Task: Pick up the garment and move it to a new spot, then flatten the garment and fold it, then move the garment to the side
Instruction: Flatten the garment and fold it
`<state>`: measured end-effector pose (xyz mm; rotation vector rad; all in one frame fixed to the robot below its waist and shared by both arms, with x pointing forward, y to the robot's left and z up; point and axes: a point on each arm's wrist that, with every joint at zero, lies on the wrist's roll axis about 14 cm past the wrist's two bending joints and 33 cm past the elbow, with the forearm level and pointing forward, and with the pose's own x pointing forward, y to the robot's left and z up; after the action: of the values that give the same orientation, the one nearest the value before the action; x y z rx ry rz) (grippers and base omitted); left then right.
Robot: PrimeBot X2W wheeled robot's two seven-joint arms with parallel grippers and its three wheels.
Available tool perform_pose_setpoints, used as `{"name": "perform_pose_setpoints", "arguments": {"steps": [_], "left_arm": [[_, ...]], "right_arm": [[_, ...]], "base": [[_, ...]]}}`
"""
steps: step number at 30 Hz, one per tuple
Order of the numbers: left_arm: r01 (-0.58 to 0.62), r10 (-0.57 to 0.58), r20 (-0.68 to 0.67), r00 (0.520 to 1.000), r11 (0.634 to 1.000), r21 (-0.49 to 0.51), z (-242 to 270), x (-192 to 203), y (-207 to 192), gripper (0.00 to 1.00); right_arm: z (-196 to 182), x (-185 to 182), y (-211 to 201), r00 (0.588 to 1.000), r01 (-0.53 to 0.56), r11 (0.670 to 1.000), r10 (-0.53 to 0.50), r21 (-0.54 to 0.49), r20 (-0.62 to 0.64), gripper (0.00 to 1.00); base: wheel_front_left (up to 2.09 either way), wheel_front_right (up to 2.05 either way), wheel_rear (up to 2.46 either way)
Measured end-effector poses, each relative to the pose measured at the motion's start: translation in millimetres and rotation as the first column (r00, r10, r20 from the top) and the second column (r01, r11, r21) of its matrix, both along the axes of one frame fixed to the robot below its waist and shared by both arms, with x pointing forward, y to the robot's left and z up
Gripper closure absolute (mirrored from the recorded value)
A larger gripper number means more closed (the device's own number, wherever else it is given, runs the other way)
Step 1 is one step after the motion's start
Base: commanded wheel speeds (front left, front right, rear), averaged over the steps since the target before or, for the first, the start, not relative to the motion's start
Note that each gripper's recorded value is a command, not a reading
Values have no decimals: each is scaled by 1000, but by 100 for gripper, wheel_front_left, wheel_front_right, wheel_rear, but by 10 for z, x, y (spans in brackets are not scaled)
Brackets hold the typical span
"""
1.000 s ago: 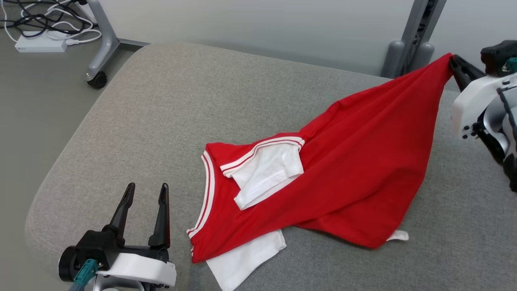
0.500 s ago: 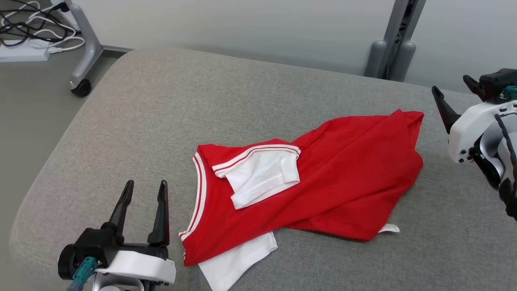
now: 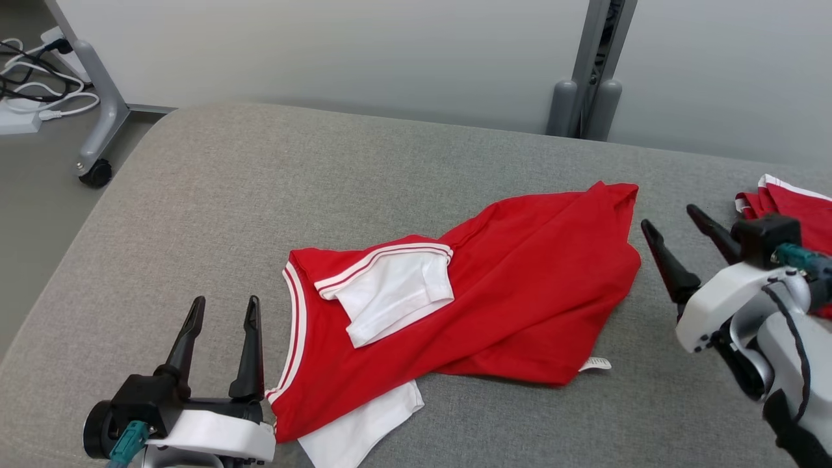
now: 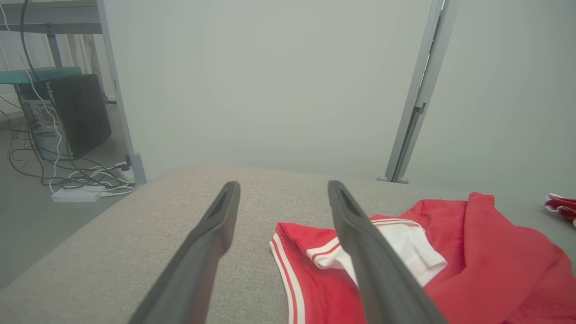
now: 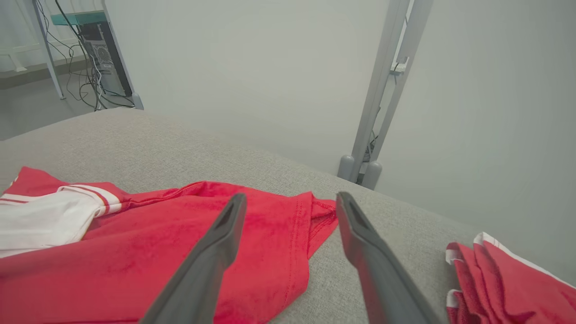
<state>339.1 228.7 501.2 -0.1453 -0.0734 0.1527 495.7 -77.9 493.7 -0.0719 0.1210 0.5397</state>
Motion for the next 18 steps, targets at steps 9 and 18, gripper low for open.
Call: {"name": "perform_pose_setpoints", "arguments": {"steps": [9,18], "left_arm": [[22,-22,5,1000,1000,6,14,30,-52,0],[33,-33,5,999,999,6,11,38,-84,0]], "right_arm": [[-303,-406,51,996,45,991,-34,127,-86,0],[-612,-736,121,984,59,988,-33,146,-173,0]], "base": [[0,0,0],[0,0,0]]}}
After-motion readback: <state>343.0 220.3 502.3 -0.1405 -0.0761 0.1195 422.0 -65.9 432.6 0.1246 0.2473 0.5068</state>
